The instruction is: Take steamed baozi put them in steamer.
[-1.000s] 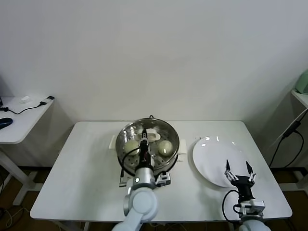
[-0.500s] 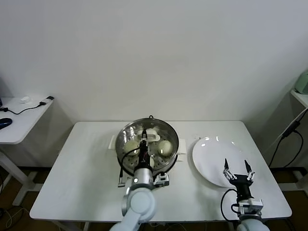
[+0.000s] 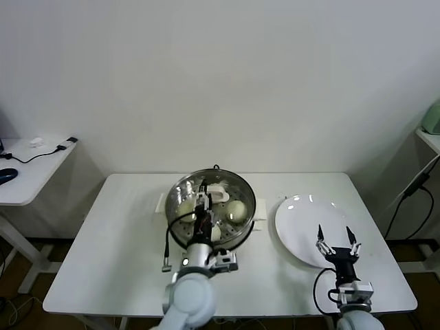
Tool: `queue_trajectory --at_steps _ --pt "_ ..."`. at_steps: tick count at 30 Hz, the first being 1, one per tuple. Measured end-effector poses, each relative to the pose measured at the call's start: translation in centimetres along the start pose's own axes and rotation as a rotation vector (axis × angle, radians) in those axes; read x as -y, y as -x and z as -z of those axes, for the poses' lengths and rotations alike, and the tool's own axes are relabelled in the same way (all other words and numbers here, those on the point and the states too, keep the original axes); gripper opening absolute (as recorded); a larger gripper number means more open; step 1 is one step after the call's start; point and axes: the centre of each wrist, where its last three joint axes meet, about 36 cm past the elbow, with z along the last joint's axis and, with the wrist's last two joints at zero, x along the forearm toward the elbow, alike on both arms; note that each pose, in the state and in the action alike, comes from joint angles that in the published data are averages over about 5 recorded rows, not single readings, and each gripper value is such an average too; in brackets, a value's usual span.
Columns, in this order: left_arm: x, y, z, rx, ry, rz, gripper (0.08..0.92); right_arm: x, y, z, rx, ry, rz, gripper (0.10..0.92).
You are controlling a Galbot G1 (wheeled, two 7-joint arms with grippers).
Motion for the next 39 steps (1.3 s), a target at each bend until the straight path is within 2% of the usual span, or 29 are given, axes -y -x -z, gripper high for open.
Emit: queue_trajectory --at_steps 5,8,10,13,18,21,26,32,39 --pt "-1.9 -1.0 -1.4 0.071 -0.142 0.000 0.762 -0.4 -0.2 0.0 -0.001 0.013 0.007 0.823" --pt "-3.2 -1.3 -3.0 0.113 -0.276 -0.009 0.811 -0.5 -0.4 0.2 0.003 0.021 0.013 0.823" --pt "-4.0 -1.3 -4.6 0.123 -0.382 -0.014 0.820 -0.5 -0.4 0.3 0.007 0.027 0.016 0.823" --pt "-4.9 -1.2 -8.0 0.099 -0.535 -0.010 0.822 -0.4 -0.5 0.3 0.012 0.032 0.021 0.823" --pt "-5.5 -1.4 -14.9 0.014 -0.762 0.012 0.823 -0.3 -0.6 0.3 0.014 0.040 0.036 0.823" --pt "-4.8 -1.8 -18.5 -0.021 -0.887 0.001 0.823 -0.4 -0.6 0.2 0.016 0.047 0.043 0.823" --pt "-2.1 -2.3 -23.1 -0.055 -1.054 -0.015 0.823 -0.5 -0.6 0.0 0.013 0.048 0.053 0.822" --pt "2.2 -3.1 -26.5 -0.092 -1.159 -0.026 0.823 -0.6 -0.9 -0.2 0.001 0.043 0.065 0.823" --pt "5.4 -4.5 -27.7 -0.112 -1.225 -0.039 0.823 -0.7 -0.9 -0.3 -0.003 0.045 0.074 0.823"
